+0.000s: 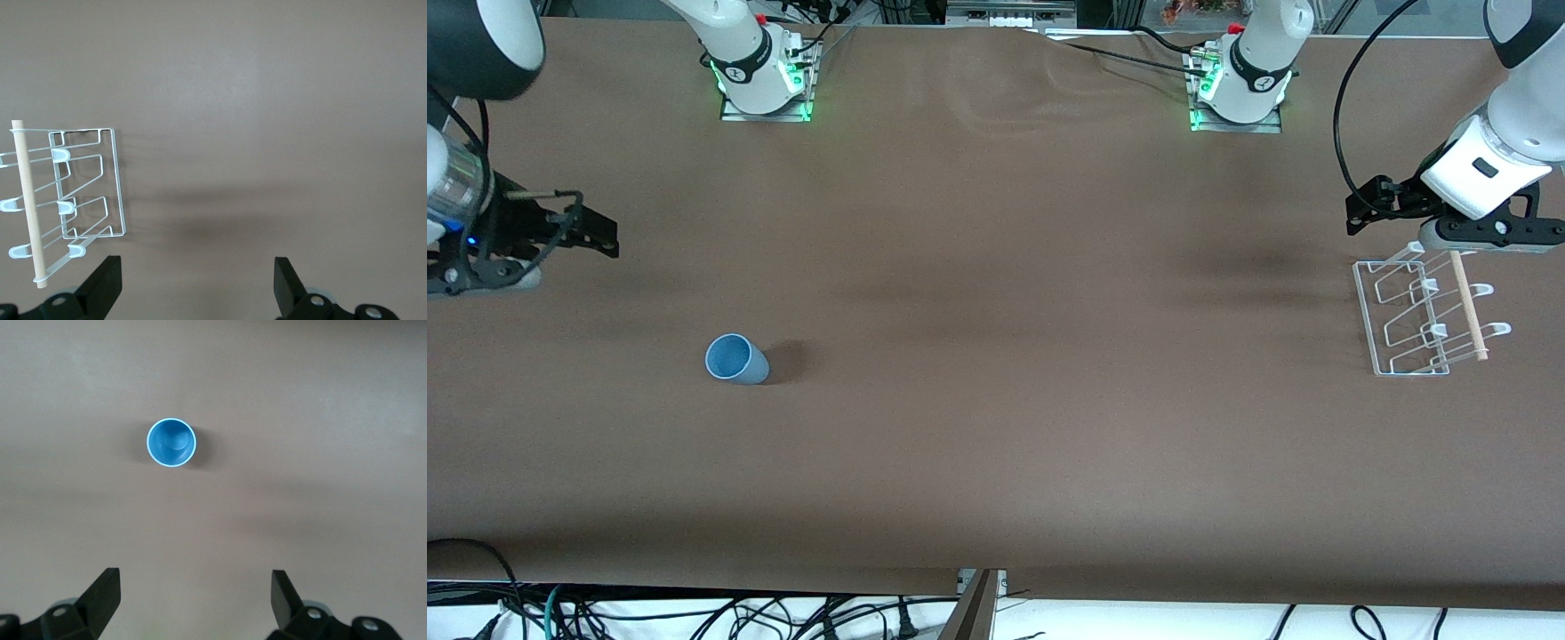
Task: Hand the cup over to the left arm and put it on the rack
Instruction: 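Reach the right gripper down to the blue cup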
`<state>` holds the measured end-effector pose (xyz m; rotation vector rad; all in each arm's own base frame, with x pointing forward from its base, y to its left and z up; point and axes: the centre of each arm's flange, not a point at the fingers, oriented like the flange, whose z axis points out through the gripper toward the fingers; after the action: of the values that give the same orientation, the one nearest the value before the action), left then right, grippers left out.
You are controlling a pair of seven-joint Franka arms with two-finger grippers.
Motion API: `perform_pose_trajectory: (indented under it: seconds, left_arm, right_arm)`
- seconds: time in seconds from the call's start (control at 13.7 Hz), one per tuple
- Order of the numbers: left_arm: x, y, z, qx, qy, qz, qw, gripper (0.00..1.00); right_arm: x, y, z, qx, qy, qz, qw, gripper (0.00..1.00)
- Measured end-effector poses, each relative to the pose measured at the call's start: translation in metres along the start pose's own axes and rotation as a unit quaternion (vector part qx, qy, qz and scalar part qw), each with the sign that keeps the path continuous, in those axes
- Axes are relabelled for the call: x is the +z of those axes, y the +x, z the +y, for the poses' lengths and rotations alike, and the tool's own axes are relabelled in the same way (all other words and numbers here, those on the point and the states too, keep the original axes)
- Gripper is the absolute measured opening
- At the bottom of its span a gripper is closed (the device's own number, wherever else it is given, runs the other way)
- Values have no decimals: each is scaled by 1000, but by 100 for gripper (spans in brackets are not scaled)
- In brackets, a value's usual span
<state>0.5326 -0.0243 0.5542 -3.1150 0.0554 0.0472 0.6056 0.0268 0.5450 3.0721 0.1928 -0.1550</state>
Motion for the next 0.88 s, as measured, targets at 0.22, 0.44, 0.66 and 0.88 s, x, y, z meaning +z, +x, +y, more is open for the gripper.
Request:
perform_pose_trajectory:
  seconds: [0.22, 0.44, 0.66, 0.88]
  left_arm:
    - [0, 0, 0, 0, 0, 0, 1000, 100]
    - [0, 0, 0, 0, 0, 0, 1000, 100]
    - [0, 0, 0, 0, 0, 0, 1000, 100]
    - [0, 0, 0, 0, 0, 0, 1000, 100]
  right_arm:
    - [55, 18, 4, 2, -1, -10, 1000, 100]
    - [95, 36, 3, 1, -2, -6, 1000, 100]
    - [144, 59, 0, -1, -3, -3, 1000, 100]
    - [193, 75, -5, 3, 7, 7, 1000, 100]
